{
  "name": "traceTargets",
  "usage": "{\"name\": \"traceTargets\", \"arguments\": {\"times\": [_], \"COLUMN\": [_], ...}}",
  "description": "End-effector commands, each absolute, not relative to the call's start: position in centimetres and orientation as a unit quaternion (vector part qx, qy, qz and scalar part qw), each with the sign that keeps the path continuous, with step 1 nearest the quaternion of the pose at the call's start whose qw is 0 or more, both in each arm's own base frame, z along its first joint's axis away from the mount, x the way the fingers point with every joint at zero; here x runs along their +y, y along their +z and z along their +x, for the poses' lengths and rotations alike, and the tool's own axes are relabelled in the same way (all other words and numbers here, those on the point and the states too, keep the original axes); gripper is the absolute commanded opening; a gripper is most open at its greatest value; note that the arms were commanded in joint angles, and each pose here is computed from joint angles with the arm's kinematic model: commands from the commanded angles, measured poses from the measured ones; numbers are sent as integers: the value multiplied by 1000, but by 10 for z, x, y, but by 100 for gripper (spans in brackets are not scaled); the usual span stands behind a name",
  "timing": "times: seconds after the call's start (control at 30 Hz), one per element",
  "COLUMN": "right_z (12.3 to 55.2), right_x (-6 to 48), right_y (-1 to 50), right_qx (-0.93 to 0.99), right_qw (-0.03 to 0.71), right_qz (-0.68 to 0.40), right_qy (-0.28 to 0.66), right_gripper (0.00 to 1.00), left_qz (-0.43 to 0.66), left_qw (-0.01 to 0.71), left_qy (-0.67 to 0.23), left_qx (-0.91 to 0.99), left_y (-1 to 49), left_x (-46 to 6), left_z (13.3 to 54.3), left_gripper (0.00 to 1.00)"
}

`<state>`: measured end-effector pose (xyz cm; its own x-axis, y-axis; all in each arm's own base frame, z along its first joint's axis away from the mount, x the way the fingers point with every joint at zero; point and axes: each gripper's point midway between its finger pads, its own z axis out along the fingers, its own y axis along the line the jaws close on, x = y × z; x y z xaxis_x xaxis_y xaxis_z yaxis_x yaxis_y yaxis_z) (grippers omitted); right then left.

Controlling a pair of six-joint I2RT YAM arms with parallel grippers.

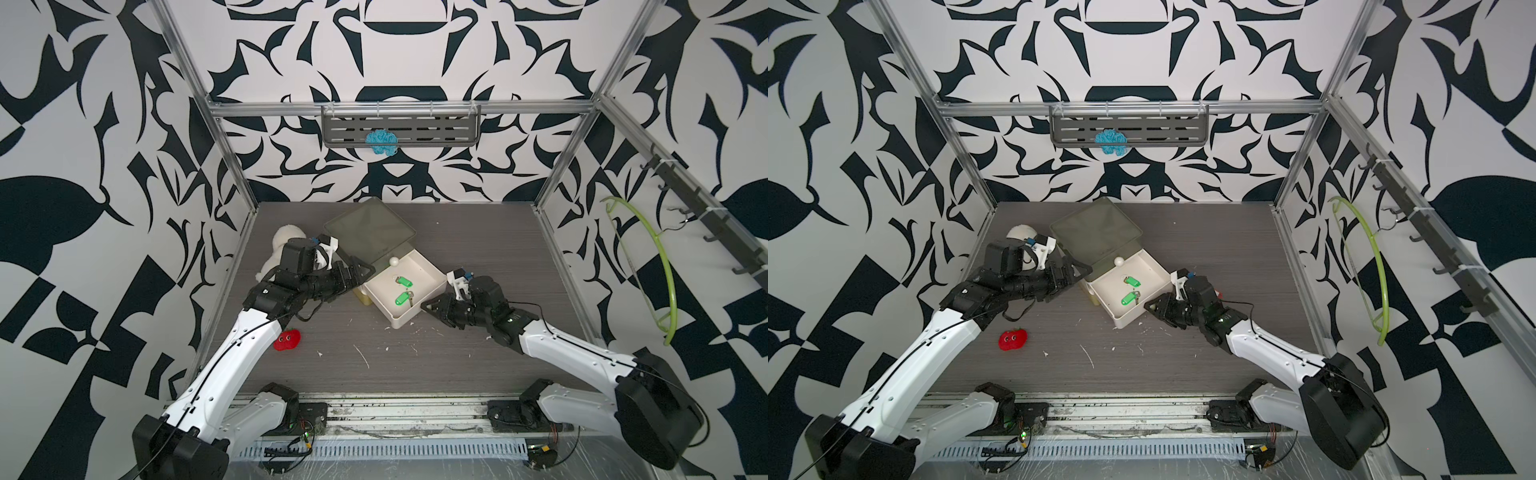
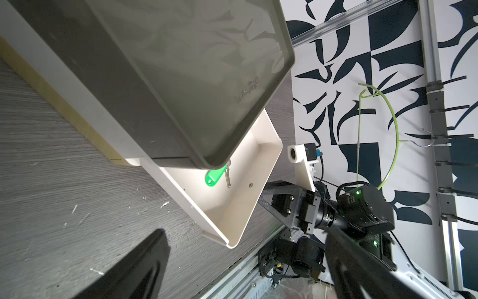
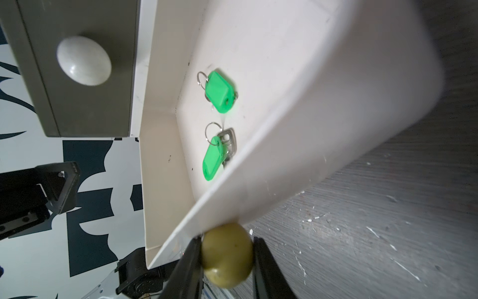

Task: Take the keys out of the drawer
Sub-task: Open the drawer in the storage box.

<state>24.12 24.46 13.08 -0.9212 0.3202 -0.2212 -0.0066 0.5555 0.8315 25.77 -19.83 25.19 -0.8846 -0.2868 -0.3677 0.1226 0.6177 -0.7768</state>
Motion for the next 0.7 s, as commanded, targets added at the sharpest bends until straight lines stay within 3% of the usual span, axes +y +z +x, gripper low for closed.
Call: {"name": "traceTargets", "arguments": {"times": [0.0, 0.47, 0.67], "right_z": [236, 220, 219], "right_x": [236, 223, 221], "right_y": [126, 121, 114], "right_qx": [872, 876, 880], "right_qw": [177, 177, 174], "right_qz": [98, 105, 107], "right_qy": [445, 437, 429], "right_gripper": [17, 18, 38], "left_qz": [-42, -37, -35], "left_qw": [243, 238, 237], "left_qy": [-439, -437, -434], "left_qx": [864, 867, 868], "left_y": [253, 248, 246], "left_x": [-198, -206, -209], "left_z": [256, 258, 259], "left_gripper": [99, 99, 99]}}
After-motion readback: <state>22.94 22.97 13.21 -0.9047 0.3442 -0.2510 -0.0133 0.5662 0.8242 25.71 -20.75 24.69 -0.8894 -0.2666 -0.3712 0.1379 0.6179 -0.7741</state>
